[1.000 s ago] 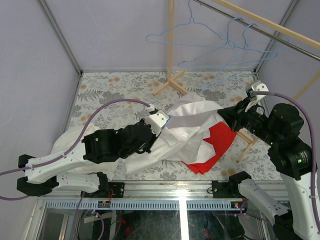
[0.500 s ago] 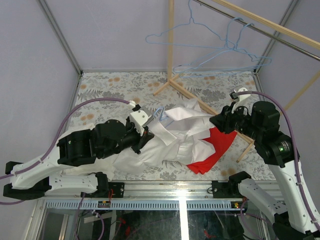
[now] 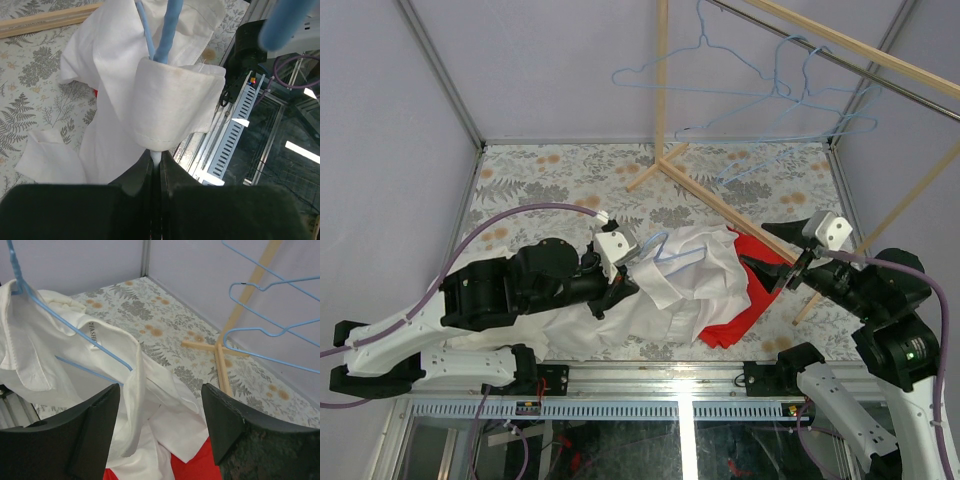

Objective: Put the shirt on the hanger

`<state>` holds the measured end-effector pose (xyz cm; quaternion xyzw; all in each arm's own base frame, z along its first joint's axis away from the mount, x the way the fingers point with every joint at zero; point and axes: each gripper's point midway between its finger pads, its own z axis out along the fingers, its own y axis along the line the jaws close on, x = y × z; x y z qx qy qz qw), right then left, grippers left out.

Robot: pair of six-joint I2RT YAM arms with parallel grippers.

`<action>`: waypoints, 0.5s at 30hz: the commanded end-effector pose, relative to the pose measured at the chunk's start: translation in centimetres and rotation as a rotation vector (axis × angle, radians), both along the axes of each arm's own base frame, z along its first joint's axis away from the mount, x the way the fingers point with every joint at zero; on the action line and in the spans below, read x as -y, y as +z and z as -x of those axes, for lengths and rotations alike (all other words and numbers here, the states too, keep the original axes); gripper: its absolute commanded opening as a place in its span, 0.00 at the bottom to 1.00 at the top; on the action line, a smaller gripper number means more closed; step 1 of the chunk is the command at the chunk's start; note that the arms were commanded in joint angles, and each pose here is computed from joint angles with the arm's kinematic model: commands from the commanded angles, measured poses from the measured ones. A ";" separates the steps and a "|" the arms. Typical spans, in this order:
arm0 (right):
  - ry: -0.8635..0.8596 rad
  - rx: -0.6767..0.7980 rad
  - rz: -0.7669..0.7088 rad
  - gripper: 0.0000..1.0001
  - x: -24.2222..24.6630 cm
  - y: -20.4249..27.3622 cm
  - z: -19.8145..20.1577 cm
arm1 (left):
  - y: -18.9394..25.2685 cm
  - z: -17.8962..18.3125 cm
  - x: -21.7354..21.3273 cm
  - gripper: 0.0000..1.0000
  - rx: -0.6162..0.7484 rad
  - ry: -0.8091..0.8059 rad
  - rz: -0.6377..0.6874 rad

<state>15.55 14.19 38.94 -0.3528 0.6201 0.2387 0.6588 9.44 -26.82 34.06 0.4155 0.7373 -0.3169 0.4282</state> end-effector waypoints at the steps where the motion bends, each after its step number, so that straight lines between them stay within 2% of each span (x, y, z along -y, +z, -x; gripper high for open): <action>1: 0.146 0.127 0.025 0.73 -2.0 0.4 0.1 | 1.3 0.9 0.9 0.00 0.018 -0.080 0.044; 6: 0.261 0.212 0.010 0.71 -3.5 0.0 0.9 | 0.5 1.8 1.5 0.00 -0.010 -0.144 0.004; 15: 0.393 0.162 0.050 0.61 -4.6 -1.9 2.2 | -0.7 2.8 2.2 0.00 -0.046 -0.209 -0.039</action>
